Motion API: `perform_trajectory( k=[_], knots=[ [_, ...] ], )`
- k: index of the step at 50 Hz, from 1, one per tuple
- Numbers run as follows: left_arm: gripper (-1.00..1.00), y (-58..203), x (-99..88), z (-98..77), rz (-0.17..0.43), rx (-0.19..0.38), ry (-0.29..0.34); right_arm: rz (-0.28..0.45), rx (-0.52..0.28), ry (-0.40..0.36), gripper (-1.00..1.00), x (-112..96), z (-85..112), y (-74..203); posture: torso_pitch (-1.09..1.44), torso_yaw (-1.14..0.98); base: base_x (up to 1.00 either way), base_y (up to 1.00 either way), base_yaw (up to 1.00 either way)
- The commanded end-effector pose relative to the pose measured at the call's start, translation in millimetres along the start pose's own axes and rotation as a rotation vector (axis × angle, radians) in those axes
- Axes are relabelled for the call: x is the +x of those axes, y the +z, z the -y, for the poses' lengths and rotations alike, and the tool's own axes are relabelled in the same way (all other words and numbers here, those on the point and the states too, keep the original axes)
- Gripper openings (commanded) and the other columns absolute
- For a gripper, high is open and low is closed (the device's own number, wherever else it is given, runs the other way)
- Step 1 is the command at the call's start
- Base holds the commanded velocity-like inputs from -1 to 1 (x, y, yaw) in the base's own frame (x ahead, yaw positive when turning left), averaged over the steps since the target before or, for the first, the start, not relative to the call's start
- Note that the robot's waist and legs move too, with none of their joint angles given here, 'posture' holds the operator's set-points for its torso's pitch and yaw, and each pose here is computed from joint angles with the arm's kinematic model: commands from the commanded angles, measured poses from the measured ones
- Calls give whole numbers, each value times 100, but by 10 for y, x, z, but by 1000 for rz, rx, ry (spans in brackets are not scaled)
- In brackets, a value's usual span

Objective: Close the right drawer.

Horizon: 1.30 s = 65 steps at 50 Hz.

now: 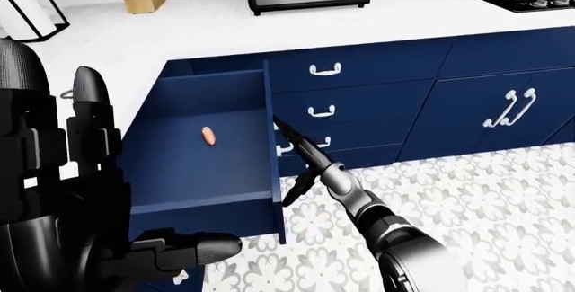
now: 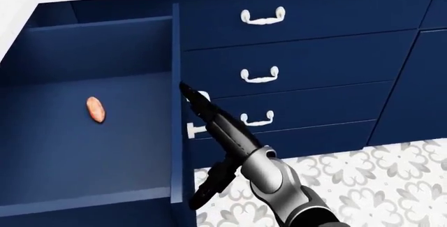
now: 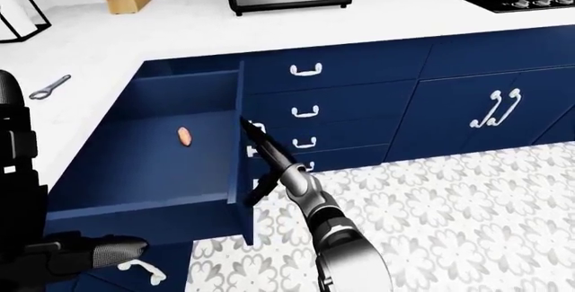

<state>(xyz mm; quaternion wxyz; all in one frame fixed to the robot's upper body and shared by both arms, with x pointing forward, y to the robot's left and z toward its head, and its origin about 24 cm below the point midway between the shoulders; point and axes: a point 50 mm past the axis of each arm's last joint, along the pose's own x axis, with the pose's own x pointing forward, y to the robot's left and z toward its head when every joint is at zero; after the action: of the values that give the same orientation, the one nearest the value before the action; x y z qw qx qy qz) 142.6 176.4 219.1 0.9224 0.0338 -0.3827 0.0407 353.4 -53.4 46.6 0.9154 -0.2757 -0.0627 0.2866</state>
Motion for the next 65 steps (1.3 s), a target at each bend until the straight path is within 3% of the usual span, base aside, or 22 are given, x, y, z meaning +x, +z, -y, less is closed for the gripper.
perform_trajectory(
  k=[1, 20, 53, 65],
  knots=[
    [100, 97, 13, 1, 60, 0, -6, 129, -59, 76, 100, 106, -60, 264, 0, 0, 0, 0, 0],
    [100, 103, 17, -14, 60, -1, -2, 145, -48, 164, 100, 149, -145, 344, 0, 0, 0, 0, 0],
    [100, 103, 22, -13, 59, -2, -3, 181, -50, 234, 100, 253, -210, 542, 0, 0, 0, 0, 0],
    [100, 104, 17, -19, 59, -3, 0, 190, -43, 270, 100, 266, -316, 583, 0, 0, 0, 0, 0]
  ],
)
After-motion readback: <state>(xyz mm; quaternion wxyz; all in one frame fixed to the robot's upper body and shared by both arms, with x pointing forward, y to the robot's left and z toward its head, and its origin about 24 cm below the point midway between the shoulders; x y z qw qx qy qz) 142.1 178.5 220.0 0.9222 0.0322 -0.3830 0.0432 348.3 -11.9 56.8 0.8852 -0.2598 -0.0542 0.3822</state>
